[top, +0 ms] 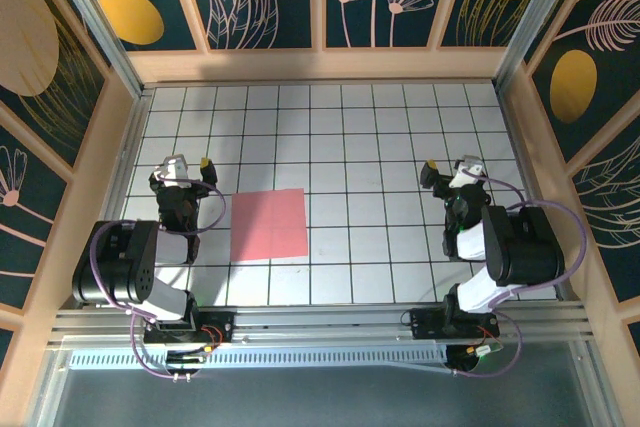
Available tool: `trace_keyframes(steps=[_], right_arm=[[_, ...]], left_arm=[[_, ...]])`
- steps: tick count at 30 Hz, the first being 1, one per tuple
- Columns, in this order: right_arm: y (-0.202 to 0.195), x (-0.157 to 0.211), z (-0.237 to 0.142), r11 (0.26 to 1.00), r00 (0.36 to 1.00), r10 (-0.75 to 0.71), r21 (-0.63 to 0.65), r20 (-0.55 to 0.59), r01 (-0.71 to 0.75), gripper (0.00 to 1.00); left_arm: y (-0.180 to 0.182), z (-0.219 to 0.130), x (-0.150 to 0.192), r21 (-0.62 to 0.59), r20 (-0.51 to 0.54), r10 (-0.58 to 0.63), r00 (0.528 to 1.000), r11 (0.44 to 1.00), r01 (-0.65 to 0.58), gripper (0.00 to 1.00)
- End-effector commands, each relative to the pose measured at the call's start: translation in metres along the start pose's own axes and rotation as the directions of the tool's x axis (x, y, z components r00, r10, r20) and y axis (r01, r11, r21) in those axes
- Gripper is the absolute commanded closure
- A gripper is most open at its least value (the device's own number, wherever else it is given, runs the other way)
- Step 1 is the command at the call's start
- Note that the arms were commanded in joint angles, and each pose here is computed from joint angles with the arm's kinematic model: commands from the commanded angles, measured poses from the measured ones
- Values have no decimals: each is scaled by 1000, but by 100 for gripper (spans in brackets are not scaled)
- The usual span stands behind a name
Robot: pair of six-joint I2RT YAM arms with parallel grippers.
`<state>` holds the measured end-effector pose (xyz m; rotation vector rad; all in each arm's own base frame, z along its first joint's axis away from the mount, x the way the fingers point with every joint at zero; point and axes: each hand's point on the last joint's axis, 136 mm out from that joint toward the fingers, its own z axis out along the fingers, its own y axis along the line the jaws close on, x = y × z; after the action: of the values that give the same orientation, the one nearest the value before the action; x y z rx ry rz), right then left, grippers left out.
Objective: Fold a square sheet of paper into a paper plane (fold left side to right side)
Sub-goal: Move the square sheet of paper to the center of the table.
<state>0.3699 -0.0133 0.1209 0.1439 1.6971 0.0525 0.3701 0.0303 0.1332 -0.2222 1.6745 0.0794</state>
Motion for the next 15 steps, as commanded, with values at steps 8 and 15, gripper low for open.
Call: trace_keyframes(steps=[8, 15], right_arm=[[12, -56, -14, 984, 984, 173, -33, -46, -174, 1], [45, -64, -33, 911, 917, 343, -166, -203, -378, 1]], left_arm=[[-3, -6, -60, -66, -142, -293, 946, 956, 286, 1], [-58, -31, -7, 21, -556, -404, 727, 867, 498, 16]])
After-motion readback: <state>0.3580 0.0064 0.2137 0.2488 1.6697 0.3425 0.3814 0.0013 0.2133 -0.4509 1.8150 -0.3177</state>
